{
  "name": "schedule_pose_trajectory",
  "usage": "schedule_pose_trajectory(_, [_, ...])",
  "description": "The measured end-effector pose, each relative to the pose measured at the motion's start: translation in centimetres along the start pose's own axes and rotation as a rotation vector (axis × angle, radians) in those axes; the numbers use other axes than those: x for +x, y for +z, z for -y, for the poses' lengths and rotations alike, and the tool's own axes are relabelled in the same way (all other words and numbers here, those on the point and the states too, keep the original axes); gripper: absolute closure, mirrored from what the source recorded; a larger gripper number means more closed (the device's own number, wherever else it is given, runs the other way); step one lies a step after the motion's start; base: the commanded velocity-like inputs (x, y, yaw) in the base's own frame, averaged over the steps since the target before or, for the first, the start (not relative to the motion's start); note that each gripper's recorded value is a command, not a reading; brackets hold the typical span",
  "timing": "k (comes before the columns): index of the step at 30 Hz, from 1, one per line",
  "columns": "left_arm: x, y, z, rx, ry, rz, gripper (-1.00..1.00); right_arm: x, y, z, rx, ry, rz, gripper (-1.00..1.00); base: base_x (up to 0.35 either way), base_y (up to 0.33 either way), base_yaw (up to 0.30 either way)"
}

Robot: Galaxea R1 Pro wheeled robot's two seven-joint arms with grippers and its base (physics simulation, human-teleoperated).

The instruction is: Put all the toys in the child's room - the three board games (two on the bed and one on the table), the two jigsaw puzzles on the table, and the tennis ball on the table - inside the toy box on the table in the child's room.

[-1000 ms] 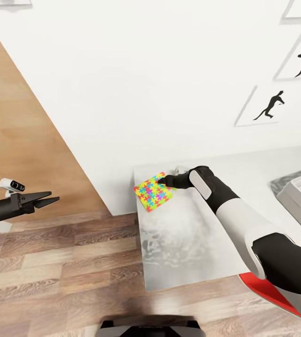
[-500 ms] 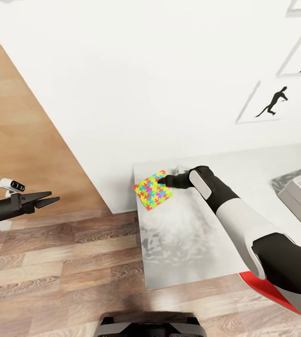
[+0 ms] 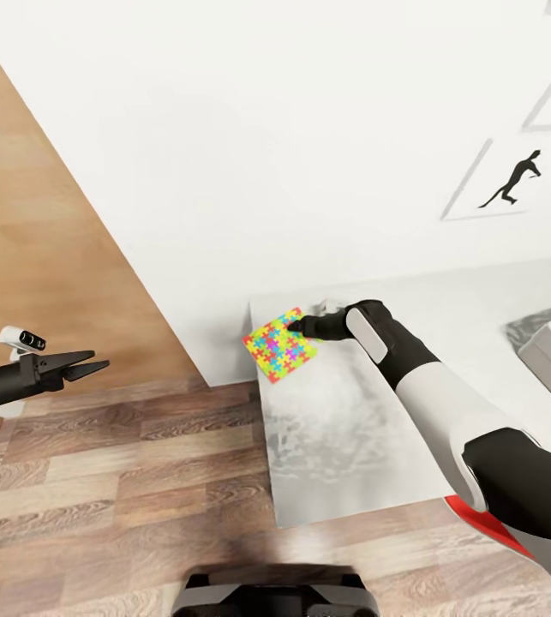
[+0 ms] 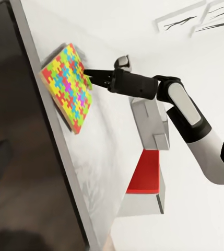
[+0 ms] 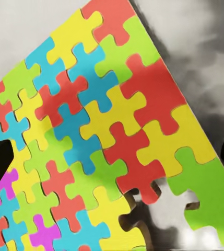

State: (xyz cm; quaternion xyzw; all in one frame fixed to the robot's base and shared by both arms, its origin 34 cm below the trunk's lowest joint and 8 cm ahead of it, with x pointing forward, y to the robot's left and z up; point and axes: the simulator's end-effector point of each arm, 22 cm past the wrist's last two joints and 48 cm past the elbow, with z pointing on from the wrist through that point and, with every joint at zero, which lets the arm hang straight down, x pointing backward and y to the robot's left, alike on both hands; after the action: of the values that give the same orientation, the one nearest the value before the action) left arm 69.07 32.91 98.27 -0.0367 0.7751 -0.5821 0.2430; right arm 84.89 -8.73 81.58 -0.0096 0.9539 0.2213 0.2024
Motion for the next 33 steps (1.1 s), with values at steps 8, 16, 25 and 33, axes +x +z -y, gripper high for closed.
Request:
schedule_pose_trajectory(8, [0.2,0.1,-0.5,-0.003,-0.009,-0.003,-1.00,-0.3,0.2,-0.1,-0.002,-0.011,0.010,-1.00,0.000,0.103,0.000])
schedule_pose_trajectory(16, [0.4,0.2,-1.0,-0.006,-0.017,-0.006,-1.00,-0.5,0.4,-0.5,-0.017,-0.009,0.017,-1.00,0.000,0.053,0.000])
schedule_pose_trajectory(25, [0.3,0.2,-0.9,-0.005,-0.015,-0.004,-1.00,-0.5,0.4,-0.6,-0.025,0.002,0.015,-1.00,0.000,0.023,0.000])
schedule_pose_trajectory(33, [0.0,0.0,-0.3,-0.001,-0.004,0.000,-1.00,-0.2,0.2,-0.5,-0.024,0.018,0.004,-1.00,0.000,0.001,0.000])
